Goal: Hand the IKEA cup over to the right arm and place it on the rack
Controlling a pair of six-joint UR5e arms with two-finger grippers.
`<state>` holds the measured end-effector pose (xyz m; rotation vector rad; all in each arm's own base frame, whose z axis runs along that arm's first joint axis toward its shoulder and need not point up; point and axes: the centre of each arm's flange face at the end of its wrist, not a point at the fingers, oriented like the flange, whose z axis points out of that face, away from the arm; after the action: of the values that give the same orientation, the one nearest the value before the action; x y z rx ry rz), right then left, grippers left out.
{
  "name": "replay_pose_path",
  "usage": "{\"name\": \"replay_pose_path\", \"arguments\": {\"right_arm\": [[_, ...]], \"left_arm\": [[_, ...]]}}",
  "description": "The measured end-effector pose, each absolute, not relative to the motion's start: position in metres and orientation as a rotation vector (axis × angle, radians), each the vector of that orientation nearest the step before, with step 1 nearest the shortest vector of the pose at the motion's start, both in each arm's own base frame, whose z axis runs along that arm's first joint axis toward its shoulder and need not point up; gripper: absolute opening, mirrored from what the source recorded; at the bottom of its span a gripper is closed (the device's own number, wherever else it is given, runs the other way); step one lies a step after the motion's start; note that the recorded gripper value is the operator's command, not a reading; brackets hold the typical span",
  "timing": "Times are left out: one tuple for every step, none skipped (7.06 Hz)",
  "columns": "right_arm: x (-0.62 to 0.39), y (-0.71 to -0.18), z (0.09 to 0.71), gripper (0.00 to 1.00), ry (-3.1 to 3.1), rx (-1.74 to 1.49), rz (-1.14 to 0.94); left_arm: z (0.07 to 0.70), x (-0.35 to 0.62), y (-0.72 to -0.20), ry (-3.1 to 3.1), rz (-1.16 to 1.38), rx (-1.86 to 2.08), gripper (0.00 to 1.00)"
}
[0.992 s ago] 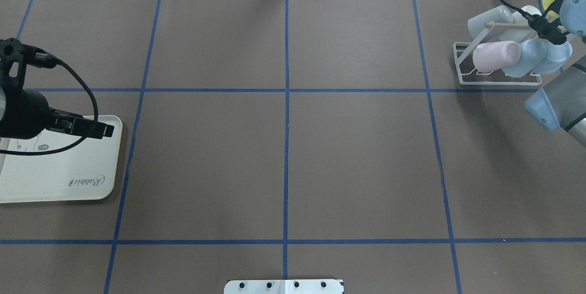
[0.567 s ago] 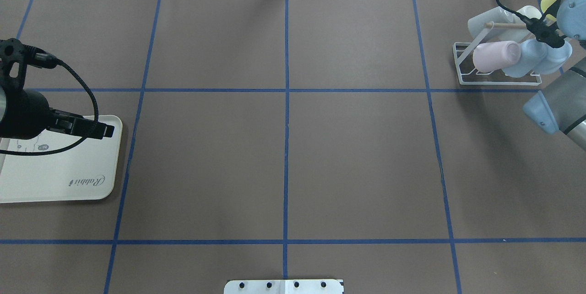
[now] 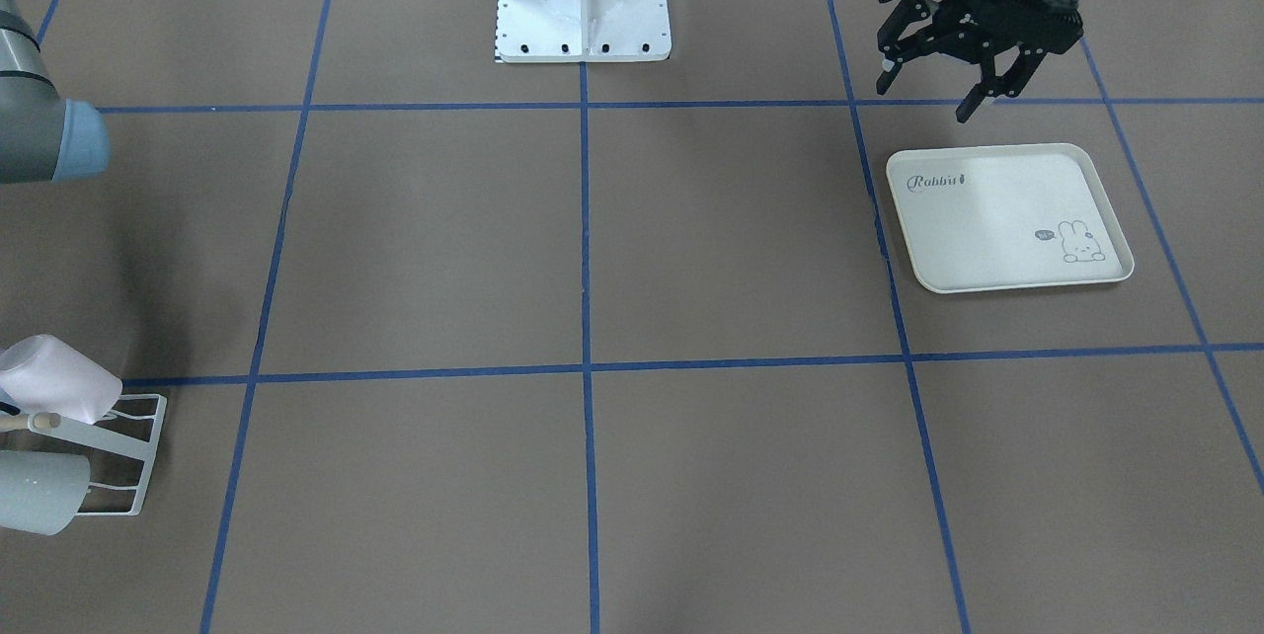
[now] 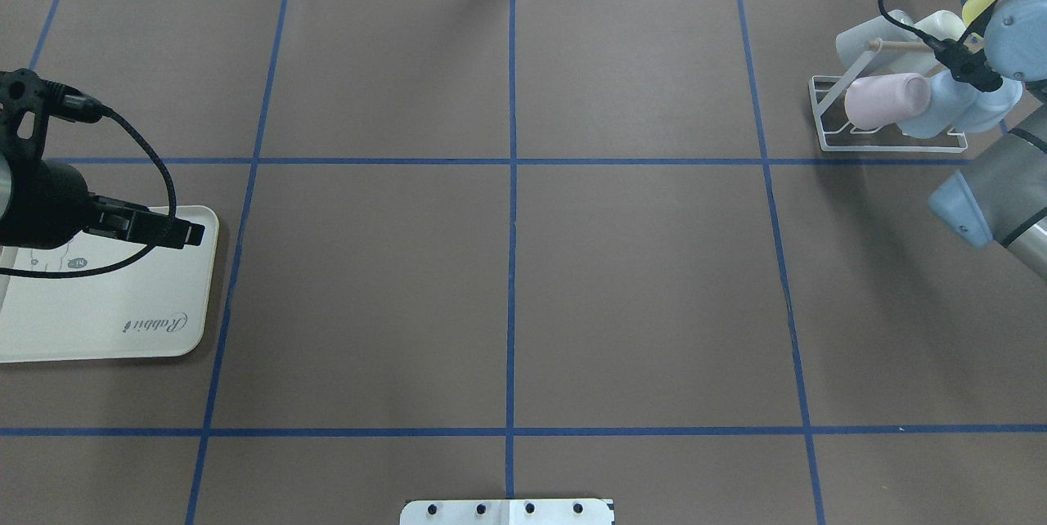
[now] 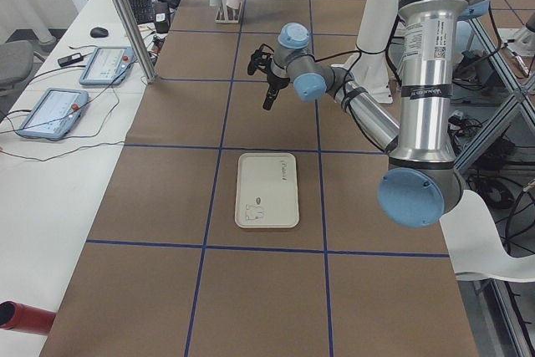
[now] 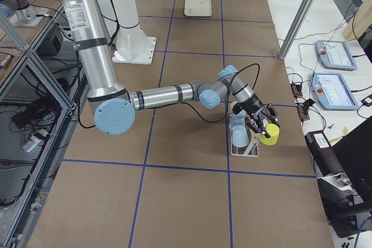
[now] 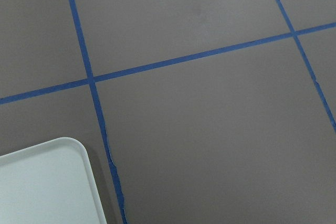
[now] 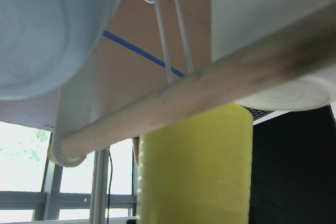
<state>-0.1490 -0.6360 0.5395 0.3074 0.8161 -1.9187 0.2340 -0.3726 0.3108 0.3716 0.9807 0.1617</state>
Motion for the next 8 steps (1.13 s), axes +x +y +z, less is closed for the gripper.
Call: {"name": "replay_pose_path", "arguments": {"right_arm": [[-0.152, -0.635, 0.54, 0.0, 0.82, 0.304, -1.922], [-0.154, -0.635, 0.542, 0.0, 0.823, 0.3, -1.925], [-0.156, -0.635, 0.544, 0.0, 0.826, 0.293, -1.927], [-0.157, -0.635, 0.546, 0.0, 0.829, 0.285, -1.929], [-0.159, -0.634, 0.548, 0.0, 0.832, 0.28, -1.931], [-0.161, -0.634, 0.548, 0.15, 0.834, 0.278, -1.933], [-0.163, -0.633, 0.548, 0.51, 0.838, 0.279, -1.927], [-0.166, -0.633, 0.548, 0.86, 0.846, 0.279, -1.899]], "left_arm": [[0.311, 0.234, -0.373, 0.981, 0.162, 0.372, 1.0], [0.311, 0.234, -0.373, 0.981, 0.162, 0.372, 1.0], [0.31, 0.234, -0.372, 0.981, 0.162, 0.372, 1.0], [0.31, 0.234, -0.372, 0.982, 0.162, 0.373, 1.0], [0.31, 0.234, -0.372, 0.982, 0.162, 0.373, 1.0], [0.309, 0.234, -0.372, 0.983, 0.162, 0.374, 1.0], [0.309, 0.234, -0.372, 0.983, 0.163, 0.375, 1.0], [0.309, 0.234, -0.372, 0.984, 0.163, 0.375, 1.0]]}}
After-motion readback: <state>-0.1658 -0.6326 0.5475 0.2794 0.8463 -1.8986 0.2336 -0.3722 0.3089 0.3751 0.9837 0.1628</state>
